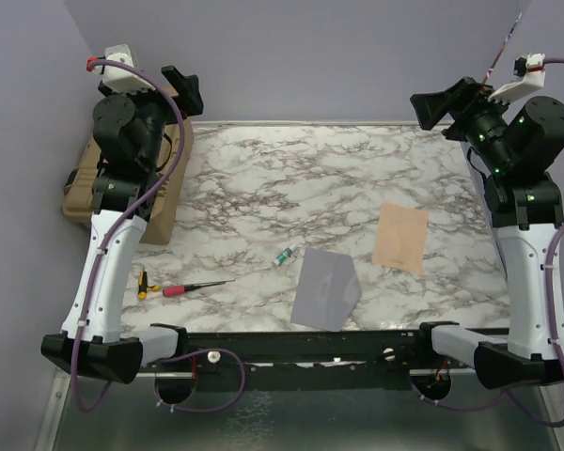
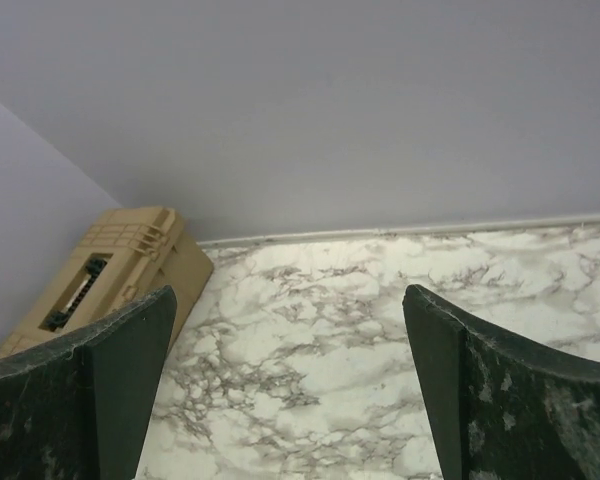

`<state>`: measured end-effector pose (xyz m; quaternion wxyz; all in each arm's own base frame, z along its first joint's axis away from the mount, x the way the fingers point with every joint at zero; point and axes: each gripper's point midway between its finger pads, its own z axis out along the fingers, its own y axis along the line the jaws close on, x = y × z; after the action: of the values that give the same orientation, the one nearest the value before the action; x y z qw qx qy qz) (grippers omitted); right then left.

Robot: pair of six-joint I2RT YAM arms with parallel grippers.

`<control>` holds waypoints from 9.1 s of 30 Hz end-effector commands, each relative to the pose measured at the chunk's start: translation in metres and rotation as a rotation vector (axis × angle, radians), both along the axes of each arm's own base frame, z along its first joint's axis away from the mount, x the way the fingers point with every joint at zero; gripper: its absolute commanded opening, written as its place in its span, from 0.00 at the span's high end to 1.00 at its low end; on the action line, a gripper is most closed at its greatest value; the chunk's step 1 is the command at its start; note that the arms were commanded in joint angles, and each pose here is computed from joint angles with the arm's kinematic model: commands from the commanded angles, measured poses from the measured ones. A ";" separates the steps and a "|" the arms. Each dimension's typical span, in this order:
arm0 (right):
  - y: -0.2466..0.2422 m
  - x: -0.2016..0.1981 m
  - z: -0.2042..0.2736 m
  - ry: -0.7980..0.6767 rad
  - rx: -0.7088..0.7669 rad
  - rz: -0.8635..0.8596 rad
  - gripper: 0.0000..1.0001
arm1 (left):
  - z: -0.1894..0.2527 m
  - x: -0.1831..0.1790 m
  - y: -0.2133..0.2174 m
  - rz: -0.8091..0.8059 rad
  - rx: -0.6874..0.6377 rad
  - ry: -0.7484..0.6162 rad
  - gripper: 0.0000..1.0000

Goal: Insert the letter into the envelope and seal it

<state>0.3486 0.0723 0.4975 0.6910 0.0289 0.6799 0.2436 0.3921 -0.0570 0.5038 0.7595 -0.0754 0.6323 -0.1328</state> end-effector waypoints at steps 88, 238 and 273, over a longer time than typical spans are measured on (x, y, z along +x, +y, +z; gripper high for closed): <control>-0.049 -0.087 -0.510 1.274 0.465 -0.077 0.24 | -0.450 -0.062 -0.421 -0.984 -0.027 1.102 0.22; 0.122 -0.081 -0.067 -0.076 0.006 1.106 0.22 | -0.106 -0.018 -0.258 -1.111 -0.189 0.349 1.00; 0.160 -0.100 -0.109 -0.062 -0.123 1.409 0.51 | -0.061 -0.131 -0.273 -1.530 0.029 0.140 1.00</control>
<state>0.2633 0.2339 0.3826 0.4080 -0.4328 0.5522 0.5842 0.2577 -0.3296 0.4297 0.3944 0.3786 0.5729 -0.6106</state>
